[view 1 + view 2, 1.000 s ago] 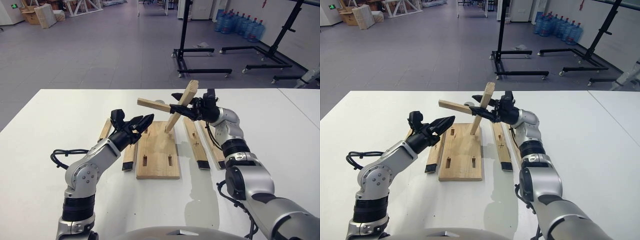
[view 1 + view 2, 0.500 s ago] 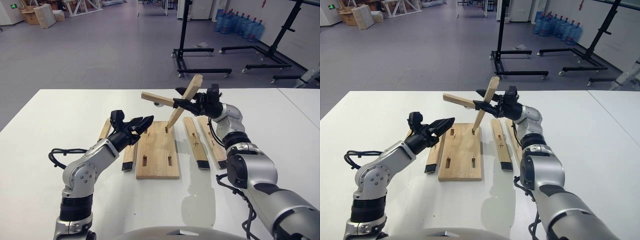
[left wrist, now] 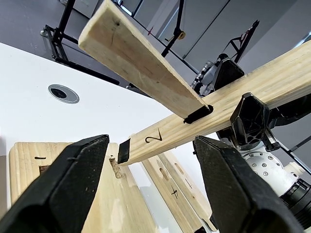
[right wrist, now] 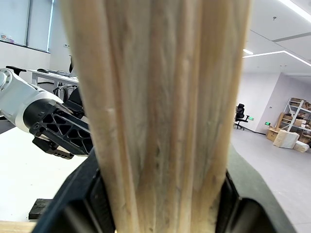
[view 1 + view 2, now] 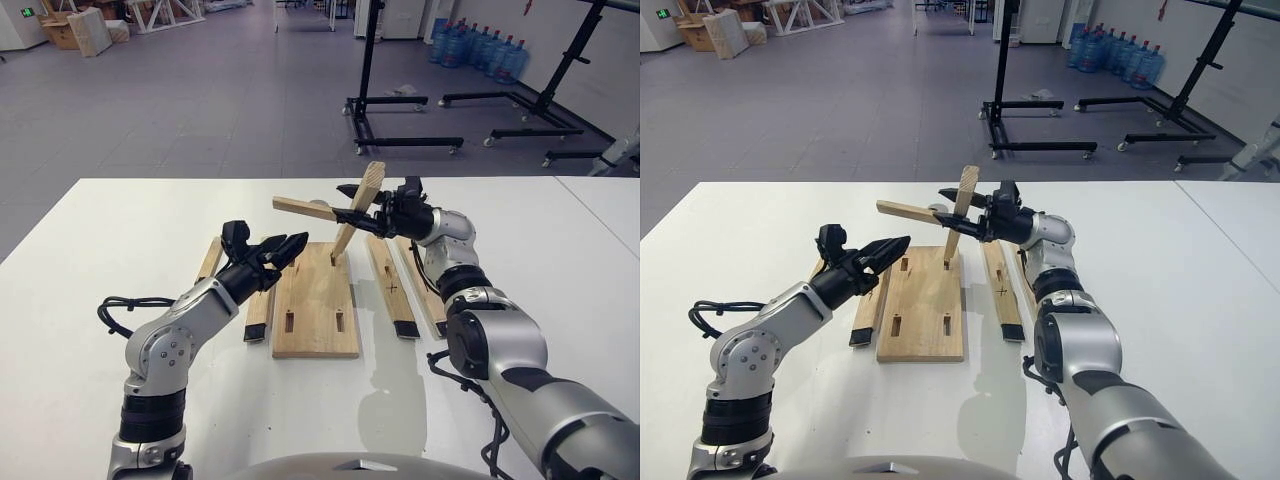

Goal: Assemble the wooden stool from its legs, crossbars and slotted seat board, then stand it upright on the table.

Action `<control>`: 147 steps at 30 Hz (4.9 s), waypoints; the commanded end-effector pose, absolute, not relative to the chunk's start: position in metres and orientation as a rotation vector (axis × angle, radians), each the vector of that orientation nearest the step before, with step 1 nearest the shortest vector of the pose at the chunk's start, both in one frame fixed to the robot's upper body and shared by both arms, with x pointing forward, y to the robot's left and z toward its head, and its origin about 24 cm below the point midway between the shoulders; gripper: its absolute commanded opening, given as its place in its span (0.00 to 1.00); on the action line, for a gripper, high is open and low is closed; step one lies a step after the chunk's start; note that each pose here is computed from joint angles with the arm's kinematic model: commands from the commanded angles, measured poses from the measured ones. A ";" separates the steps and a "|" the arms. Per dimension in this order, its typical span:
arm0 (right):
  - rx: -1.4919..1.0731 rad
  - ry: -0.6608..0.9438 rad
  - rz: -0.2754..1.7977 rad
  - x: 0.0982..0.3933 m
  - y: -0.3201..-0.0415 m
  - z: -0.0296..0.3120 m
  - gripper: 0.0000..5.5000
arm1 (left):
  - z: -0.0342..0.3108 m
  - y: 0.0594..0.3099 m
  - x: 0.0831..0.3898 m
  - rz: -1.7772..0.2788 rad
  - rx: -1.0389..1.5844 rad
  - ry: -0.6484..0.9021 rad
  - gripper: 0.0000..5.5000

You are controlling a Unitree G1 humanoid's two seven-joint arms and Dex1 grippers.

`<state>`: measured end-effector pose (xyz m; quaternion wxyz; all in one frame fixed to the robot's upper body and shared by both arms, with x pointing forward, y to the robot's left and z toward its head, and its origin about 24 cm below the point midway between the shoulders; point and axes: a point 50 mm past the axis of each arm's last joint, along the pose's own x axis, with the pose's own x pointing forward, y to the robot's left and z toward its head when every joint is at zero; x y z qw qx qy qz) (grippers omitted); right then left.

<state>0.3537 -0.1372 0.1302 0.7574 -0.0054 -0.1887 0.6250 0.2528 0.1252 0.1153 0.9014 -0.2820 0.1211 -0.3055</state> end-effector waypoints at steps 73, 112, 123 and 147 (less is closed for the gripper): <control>0.247 0.099 1.340 0.348 -0.137 0.076 0.37 | 0.116 0.120 0.251 -0.637 -0.578 0.260 0.59; -0.030 0.117 0.843 0.300 -0.285 0.113 0.72 | 0.136 0.158 0.263 -0.517 -0.466 0.170 0.59; -0.116 0.468 0.084 0.220 -0.218 0.098 0.72 | 0.177 0.253 0.247 0.086 -0.439 -0.057 0.59; -0.098 0.626 0.021 0.224 -0.201 0.050 0.72 | 0.163 0.238 0.255 0.065 -0.477 0.006 0.59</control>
